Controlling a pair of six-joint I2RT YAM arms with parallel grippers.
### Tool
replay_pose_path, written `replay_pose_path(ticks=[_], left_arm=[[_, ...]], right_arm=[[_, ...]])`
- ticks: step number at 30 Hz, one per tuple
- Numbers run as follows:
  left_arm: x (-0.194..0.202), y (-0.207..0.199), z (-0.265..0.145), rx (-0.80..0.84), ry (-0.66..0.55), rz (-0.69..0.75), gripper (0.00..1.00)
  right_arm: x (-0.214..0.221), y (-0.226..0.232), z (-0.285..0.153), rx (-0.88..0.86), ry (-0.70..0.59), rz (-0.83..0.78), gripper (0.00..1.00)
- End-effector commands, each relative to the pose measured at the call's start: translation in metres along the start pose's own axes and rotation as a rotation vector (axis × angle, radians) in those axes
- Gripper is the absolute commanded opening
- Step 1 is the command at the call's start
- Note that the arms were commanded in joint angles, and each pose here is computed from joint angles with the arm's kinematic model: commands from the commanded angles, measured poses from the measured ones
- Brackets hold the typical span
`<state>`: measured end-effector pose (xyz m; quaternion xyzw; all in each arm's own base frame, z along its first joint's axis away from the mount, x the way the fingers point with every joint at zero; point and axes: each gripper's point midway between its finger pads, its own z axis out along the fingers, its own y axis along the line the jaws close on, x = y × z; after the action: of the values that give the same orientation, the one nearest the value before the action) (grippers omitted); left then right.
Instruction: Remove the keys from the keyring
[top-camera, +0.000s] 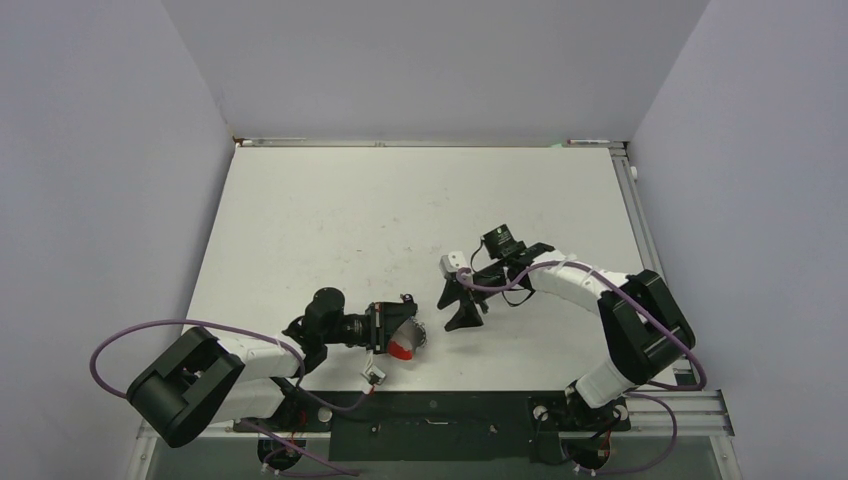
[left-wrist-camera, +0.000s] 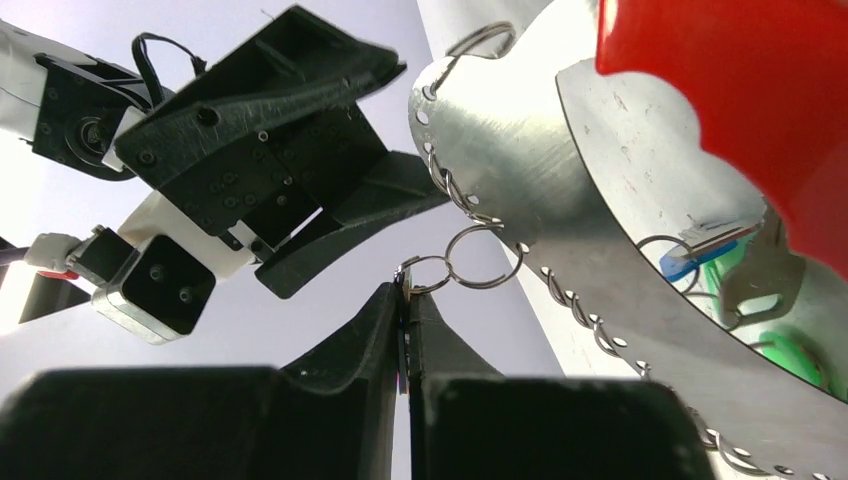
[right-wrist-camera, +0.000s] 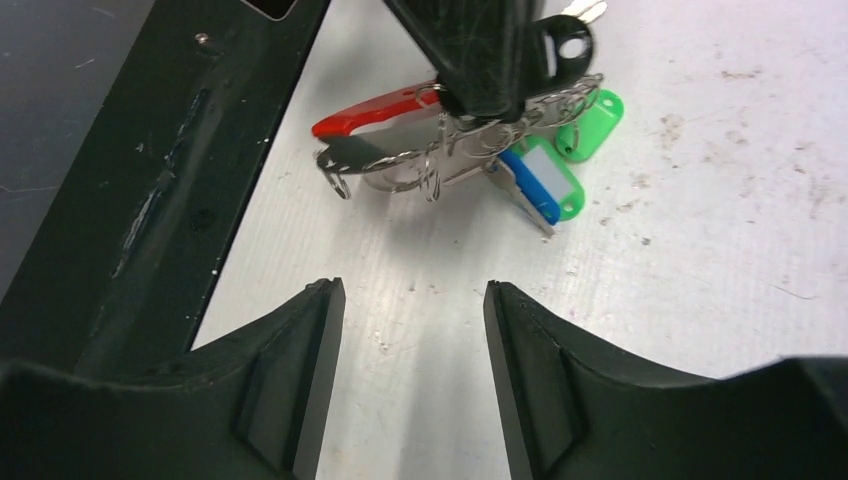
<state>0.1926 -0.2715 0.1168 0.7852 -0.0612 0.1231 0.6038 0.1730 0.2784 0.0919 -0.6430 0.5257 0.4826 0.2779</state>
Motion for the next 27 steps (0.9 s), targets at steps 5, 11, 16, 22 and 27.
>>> replay_pose_path(ticks=[5,11,16,22,27], left_arm=[[0.0,0.02,0.003,-0.059,-0.033,0.096,0.0],[0.003,0.025,0.003,-0.069,-0.03,0.094,0.0],[0.004,0.027,0.002,-0.07,-0.025,0.094,0.0],[0.007,0.031,0.001,-0.078,-0.01,0.086,0.0],[0.008,0.034,-0.001,-0.087,0.0,0.082,0.0]], right_arm=[[-0.057,-0.029,-0.006,0.085,-0.182,0.002,0.51],[-0.071,-0.03,0.005,0.099,-0.293,0.032,0.41],[-0.074,-0.02,0.017,0.053,-0.306,0.036,0.36],[-0.064,-0.015,0.027,0.036,-0.287,0.054,0.35],[-0.051,-0.014,0.03,0.036,-0.264,0.081,0.37]])
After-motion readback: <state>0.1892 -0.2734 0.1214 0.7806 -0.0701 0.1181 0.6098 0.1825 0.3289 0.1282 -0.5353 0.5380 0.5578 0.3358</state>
